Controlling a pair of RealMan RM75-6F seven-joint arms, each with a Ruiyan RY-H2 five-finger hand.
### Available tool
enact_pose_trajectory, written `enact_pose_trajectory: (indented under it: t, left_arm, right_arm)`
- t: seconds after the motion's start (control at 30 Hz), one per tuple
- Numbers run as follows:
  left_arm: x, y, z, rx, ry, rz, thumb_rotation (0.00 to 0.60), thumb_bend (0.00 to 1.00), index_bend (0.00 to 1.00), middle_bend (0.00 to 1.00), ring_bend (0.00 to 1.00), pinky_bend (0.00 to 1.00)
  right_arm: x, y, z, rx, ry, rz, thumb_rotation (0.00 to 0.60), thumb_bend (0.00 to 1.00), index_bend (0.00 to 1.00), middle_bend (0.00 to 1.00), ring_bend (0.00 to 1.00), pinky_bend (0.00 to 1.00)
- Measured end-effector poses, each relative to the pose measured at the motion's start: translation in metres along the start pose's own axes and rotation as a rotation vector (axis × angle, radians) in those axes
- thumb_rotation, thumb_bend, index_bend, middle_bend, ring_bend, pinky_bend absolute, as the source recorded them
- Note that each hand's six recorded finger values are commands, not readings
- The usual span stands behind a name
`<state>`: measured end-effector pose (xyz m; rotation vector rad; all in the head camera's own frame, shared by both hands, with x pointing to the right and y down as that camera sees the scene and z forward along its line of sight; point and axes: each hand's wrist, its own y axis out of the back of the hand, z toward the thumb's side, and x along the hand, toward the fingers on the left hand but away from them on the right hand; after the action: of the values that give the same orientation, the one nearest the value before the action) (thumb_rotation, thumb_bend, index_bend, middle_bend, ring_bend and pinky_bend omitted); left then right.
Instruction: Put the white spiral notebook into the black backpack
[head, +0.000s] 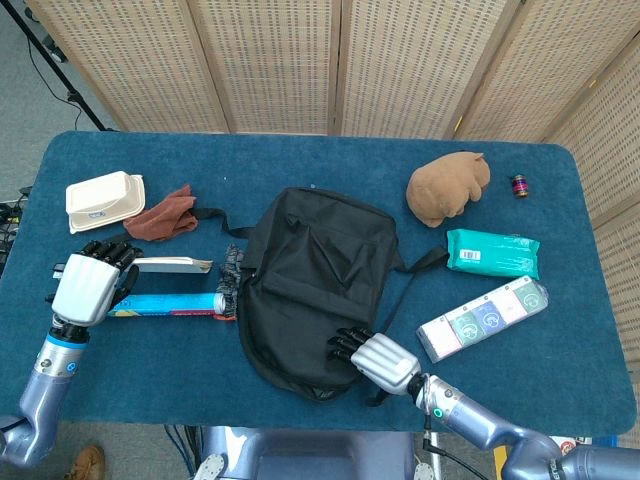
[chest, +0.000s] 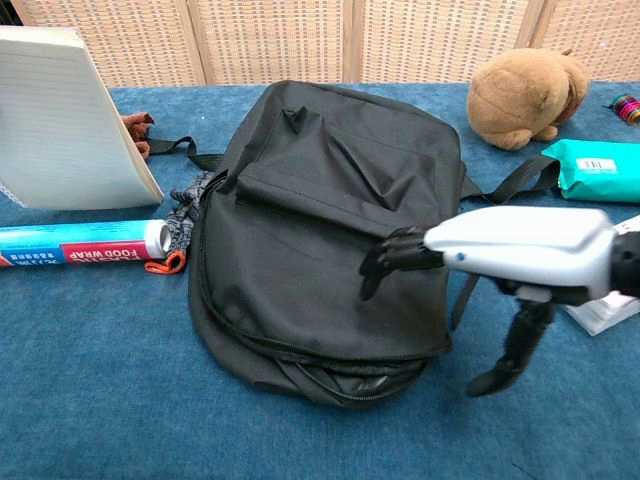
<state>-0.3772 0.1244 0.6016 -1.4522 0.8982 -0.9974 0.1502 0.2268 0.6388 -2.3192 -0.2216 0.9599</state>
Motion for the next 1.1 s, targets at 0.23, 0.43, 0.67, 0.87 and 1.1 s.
enact_pose_trajectory:
  t: [0.23,0.43,0.67,0.87,1.1]
  left_arm:
    - [-0.005,-0.001,-0.004,-0.01,0.005,-0.003,0.6,0.53,0.68,0.58,0.55,0.56]
    - [-0.006,-0.003,-0.007,-0.022,0.01,-0.005,0.6,0.53,0.68,0.58,0.55,0.56]
    - [-0.01,-0.004,-0.008,-0.026,0.007,-0.009,0.6,0.53,0.68,0.58,0.55,0.56]
    - [-0.01,-0.004,-0.01,-0.027,0.008,-0.009,0.6,0.53,0.68,0.58,0.55,0.56]
    - [-0.012,-0.004,-0.011,-0.033,0.011,-0.009,0.6,0.53,0.68,0.58,0.55,0.56]
  right_arm:
    - [-0.021,-0.007,0.005,0.001,0.004,0.003,0.6,0.0,0.21,0.14,0.07,0.11]
    - [-0.031,-0.006,0.008,0.004,-0.001,-0.009,0.6,0.0,0.24,0.15,0.08,0.11]
    - [-0.038,-0.004,0.012,0.014,-0.003,-0.019,0.6,0.05,0.26,0.18,0.11,0.14]
    - [-0.042,0.0,0.013,0.026,-0.01,-0.034,0.6,0.11,0.27,0.19,0.12,0.15]
    - [-0.044,0.006,0.01,0.029,-0.033,-0.062,0.6,0.12,0.28,0.2,0.13,0.17]
